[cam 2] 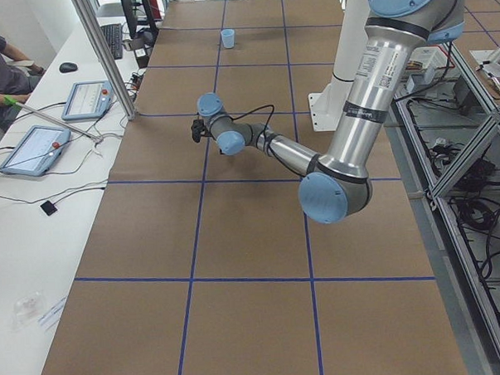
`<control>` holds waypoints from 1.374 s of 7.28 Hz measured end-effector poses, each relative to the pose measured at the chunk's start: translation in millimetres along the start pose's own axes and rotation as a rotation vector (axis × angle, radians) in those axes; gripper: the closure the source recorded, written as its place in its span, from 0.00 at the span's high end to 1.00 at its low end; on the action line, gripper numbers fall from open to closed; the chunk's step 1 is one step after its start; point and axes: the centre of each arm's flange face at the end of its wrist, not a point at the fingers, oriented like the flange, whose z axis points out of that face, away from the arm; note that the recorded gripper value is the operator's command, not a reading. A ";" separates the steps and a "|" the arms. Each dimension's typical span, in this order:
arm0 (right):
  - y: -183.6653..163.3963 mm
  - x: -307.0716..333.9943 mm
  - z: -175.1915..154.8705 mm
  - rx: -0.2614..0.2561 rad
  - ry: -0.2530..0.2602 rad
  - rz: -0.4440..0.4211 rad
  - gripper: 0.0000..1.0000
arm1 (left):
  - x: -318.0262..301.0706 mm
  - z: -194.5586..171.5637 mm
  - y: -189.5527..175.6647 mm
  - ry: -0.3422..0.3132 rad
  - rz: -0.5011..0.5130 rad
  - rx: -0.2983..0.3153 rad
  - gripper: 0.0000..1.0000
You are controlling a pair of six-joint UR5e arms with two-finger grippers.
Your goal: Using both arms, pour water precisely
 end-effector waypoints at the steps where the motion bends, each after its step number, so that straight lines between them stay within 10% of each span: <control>1: 0.1 0.0 -0.1 0.000 0.000 0.000 1.00 | -55.8 -14.6 6.2 -0.028 0.034 0.000 0.00; 4: 0.0 -0.6 -0.5 0.002 0.000 -0.001 1.00 | -184.2 -25.8 19.5 -0.119 0.080 -0.020 0.00; 10: 1.6 0.1 0.1 0.000 -0.001 0.001 1.00 | -254.1 -35.7 34.6 -0.155 0.008 -0.030 0.00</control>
